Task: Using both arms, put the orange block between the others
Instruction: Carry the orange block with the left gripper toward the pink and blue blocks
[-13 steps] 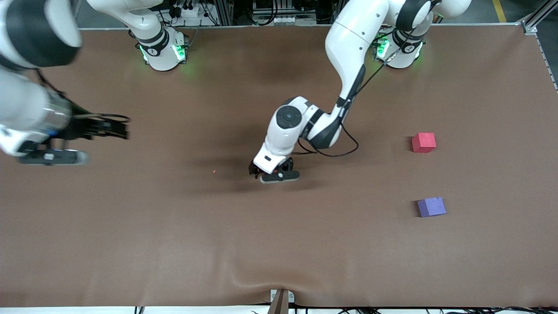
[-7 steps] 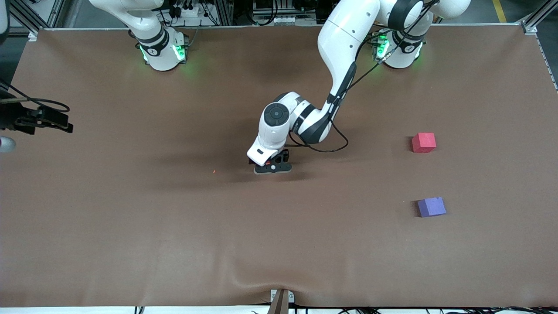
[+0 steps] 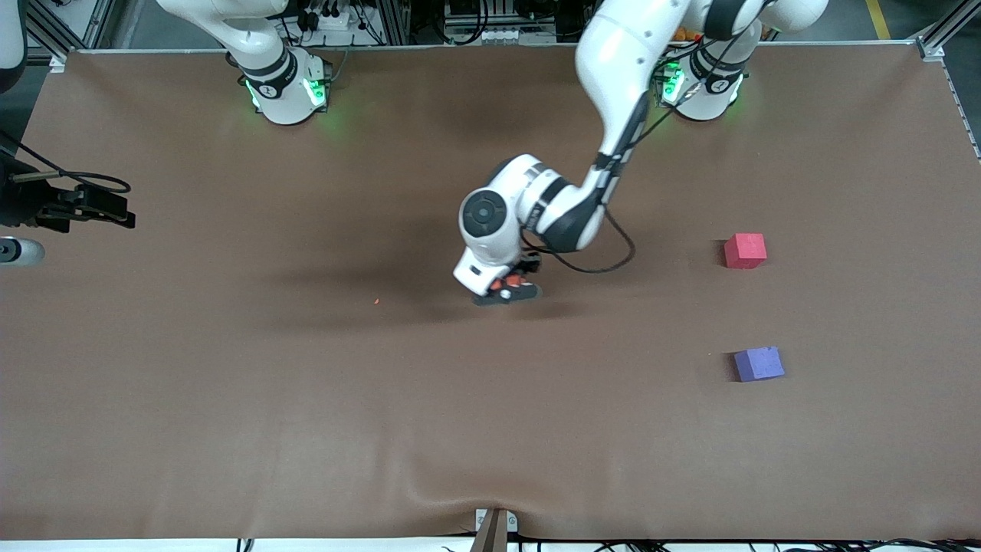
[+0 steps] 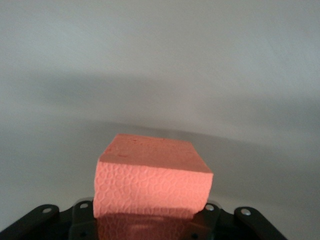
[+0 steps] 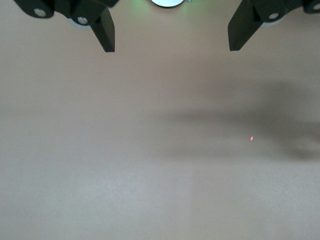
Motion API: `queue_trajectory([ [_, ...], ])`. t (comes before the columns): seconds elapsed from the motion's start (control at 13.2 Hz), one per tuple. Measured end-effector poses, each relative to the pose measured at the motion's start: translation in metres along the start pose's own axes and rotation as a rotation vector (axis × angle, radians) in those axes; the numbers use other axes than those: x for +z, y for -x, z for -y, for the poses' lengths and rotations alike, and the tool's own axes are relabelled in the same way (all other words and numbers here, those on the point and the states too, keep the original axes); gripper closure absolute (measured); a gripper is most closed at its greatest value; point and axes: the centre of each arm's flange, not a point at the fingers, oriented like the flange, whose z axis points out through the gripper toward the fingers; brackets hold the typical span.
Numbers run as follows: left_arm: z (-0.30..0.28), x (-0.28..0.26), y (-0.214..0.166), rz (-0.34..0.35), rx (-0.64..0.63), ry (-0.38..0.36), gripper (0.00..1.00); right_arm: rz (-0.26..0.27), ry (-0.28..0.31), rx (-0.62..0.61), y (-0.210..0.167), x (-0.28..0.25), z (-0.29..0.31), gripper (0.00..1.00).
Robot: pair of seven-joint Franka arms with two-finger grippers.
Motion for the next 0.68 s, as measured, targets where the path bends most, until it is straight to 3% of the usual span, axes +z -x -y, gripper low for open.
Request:
queue_trajectory([
  [0.15,0.089,-0.035,-0.075,0.023,-0.059,0.017,0.44,0.019,-0.001,0.009,0.003,0.001,-0.006,0.00],
  [0.3,0.192,-0.037,-0.133,0.065,-0.111,0.027,0.44,0.021,-0.003,0.014,0.004,0.001,-0.011,0.00],
  [0.53,0.303,-0.003,-0.155,0.146,-0.122,0.030,0.44,0.017,-0.002,0.011,0.005,-0.001,-0.010,0.00],
  [0.68,0.358,0.021,-0.152,0.139,-0.119,0.058,0.44,0.006,-0.001,0.012,0.007,-0.006,-0.010,0.00],
])
